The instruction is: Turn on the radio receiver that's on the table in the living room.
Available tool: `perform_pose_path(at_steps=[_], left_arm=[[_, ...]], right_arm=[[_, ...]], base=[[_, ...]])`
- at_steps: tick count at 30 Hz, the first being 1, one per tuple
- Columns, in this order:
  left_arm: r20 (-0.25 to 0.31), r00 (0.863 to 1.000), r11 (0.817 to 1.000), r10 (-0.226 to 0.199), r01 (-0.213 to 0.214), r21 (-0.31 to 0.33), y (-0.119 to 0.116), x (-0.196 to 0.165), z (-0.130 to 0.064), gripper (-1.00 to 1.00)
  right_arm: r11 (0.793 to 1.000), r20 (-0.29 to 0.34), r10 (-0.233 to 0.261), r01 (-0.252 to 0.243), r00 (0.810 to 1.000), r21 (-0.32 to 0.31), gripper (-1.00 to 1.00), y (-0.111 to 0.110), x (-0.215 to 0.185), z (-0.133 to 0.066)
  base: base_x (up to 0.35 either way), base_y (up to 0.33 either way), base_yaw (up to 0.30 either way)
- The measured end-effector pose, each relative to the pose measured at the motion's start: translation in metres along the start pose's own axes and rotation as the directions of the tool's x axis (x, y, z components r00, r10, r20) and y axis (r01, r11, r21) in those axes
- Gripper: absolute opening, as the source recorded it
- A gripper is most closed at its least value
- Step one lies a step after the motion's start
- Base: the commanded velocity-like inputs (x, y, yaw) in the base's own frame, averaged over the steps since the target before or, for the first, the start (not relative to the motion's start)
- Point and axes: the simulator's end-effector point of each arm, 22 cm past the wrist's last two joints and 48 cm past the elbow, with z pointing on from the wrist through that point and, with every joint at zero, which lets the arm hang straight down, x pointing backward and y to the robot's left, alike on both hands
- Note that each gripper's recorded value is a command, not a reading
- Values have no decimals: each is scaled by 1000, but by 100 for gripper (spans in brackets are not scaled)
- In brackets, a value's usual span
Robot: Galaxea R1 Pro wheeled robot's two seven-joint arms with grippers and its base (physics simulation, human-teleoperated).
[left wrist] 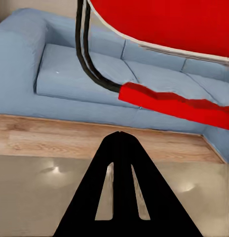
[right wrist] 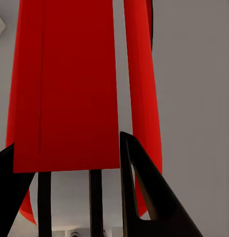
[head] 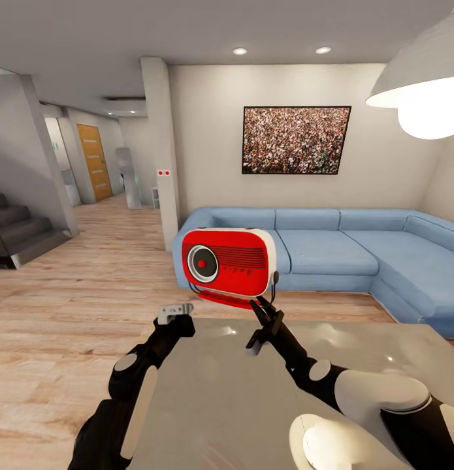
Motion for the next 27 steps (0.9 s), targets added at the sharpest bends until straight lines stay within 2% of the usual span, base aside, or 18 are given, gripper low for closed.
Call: perform_pose_path(at_steps=[5,10,11,13,15,21,27], left_arm=[[14,998,997,-57,56,53,-17,-8,3,-100],[18,997,995,-71,69,70,-23,-12,5,-100],[18,997,995,-71,70,73,-24,-12,5,-100],[20,998,989,-60,57,136,-44,-15,5,-100],[24,998,984,-54,49,169,-54,-18,5,-100],[47,998,980,-40,31,194,-63,-33,10,-100],[35,999,980,-29,21,197,-63,-36,25,-100]], right_arm=[[1000,3,-11,11,1000,-6,-100,2,0,-3],[999,9,-40,40,999,-11,-100,9,3,-5],[999,10,-43,43,999,-12,-100,10,3,-5],[998,-5,-47,47,999,-32,-100,14,7,-5],[998,-20,-50,49,999,-50,-100,19,11,-5],[997,-22,-49,48,999,-54,-100,19,11,-6],[997,-21,-49,48,999,-54,-100,19,11,-6]], base=[[0,0,0],[0,0,0],[0,0,0],[0,0,0],[0,0,0],[0,0,0],[0,0,0]])
